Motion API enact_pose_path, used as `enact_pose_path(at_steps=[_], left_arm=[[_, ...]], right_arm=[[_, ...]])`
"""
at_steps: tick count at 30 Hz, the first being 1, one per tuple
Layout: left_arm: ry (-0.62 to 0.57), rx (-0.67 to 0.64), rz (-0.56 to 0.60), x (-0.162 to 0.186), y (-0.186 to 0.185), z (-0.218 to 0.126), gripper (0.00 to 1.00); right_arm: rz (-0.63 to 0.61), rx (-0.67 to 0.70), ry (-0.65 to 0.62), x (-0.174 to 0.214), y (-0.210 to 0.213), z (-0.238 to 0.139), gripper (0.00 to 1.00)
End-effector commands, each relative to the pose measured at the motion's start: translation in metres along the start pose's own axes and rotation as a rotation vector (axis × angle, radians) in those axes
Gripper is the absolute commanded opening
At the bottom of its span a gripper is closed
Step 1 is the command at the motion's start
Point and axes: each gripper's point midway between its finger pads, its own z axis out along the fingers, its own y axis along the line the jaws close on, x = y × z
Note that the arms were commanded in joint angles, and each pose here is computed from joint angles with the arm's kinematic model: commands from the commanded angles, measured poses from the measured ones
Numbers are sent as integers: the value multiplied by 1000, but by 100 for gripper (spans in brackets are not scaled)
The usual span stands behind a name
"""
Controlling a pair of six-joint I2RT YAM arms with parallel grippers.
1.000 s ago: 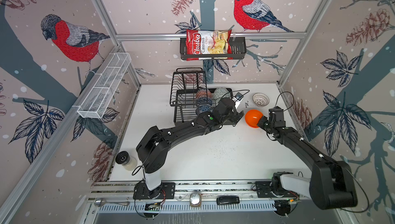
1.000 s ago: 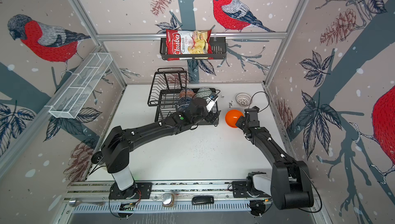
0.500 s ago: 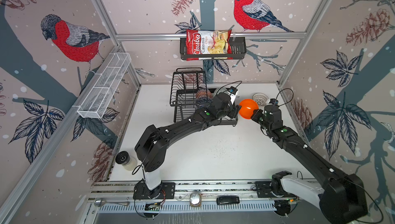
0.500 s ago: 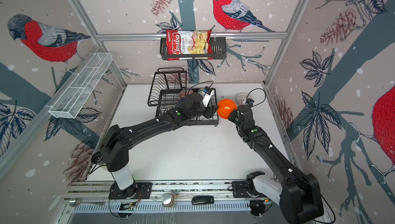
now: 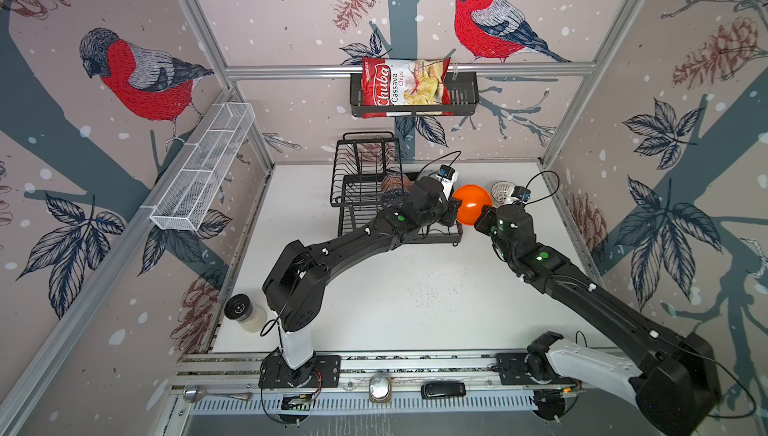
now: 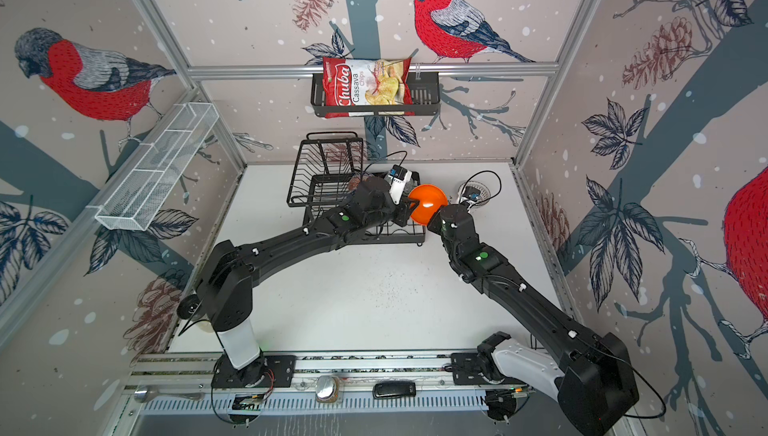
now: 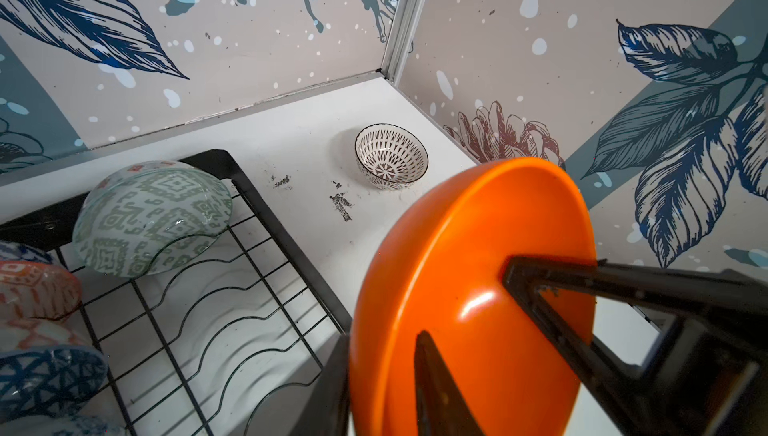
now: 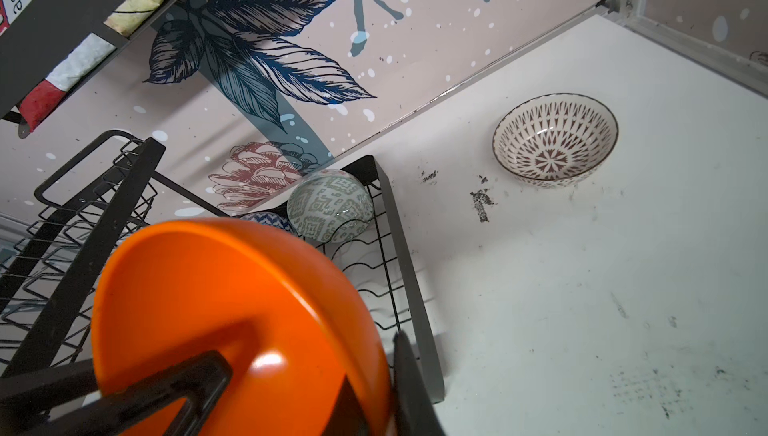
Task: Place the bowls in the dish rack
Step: 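Grasp the orange bowl rim with the left gripper beside the right gripper, then raise the orange bowl above the rack with both grippers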
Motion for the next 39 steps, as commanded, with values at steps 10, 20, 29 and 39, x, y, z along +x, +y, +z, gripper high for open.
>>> enact_pose_path(at_steps=[10, 20, 29, 39], left_arm=[[-23, 28, 10, -4, -4, -1, 0], [-133, -53, 4, -19, 11, -21, 0], [-276, -207, -4, -46, 37, -53, 0], [-397, -314, 3, -69, 52, -82, 0]], right_arm=[[74, -73, -60, -10, 20, -5, 9], [83, -71, -28, -10, 26, -2, 35], [122, -123, -4, -19, 42, -9, 64], [206, -105, -27, -47, 43, -27, 100]])
